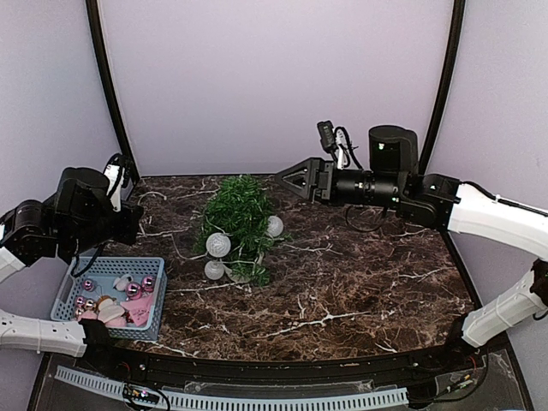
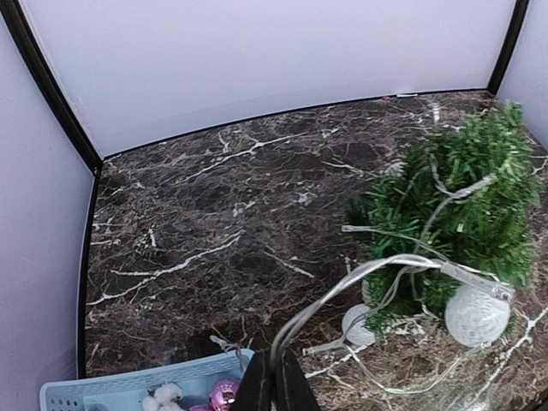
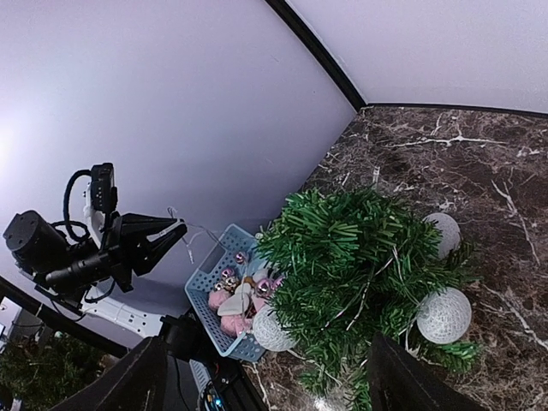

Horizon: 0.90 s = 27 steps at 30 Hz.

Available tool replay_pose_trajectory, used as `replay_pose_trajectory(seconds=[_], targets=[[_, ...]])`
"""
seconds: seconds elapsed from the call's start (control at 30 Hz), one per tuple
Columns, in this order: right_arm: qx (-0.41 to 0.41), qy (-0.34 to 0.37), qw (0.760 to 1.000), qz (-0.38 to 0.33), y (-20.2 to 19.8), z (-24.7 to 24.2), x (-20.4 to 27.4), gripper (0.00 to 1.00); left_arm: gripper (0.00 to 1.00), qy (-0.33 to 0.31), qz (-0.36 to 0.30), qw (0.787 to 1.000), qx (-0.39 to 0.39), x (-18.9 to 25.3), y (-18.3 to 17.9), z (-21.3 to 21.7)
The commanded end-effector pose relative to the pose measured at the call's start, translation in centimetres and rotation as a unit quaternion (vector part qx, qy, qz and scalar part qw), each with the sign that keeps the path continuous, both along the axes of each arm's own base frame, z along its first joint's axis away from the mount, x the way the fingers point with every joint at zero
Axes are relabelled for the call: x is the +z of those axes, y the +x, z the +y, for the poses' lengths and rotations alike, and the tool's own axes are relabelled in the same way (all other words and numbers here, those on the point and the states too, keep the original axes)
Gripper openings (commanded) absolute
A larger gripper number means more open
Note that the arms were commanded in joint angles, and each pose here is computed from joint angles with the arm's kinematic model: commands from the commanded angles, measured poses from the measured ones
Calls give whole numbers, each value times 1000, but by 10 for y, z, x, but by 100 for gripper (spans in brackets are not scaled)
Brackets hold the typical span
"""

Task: Decorate the small christmas tree
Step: Wrap the side of the string light in the gap of the branches.

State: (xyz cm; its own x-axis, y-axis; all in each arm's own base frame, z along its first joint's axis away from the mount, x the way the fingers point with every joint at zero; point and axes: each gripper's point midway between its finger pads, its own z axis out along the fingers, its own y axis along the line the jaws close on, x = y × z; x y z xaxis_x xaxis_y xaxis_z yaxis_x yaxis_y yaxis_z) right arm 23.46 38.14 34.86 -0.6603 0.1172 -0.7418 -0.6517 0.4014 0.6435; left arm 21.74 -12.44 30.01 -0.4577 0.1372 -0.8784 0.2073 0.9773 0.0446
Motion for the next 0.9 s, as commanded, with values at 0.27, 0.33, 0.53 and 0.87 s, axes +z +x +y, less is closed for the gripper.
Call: replay_pose_trajectory(seconds=[0.27,0.33,0.53,0.87], targets=[[10,-9,999,-42,-3,1,21,82,0,7,-4,999,53,-33,59,34],[10,-21,998,-60,1,3,25,83,0,3,-20,999,46,-26,72,30],[11,-65,992,-110,23,22,31,86,0,11,-45,998,35,-5,130,24],[89,-56,980,-170,67,65,33,86,0,-3,-119,984,-134,32,189,-44]])
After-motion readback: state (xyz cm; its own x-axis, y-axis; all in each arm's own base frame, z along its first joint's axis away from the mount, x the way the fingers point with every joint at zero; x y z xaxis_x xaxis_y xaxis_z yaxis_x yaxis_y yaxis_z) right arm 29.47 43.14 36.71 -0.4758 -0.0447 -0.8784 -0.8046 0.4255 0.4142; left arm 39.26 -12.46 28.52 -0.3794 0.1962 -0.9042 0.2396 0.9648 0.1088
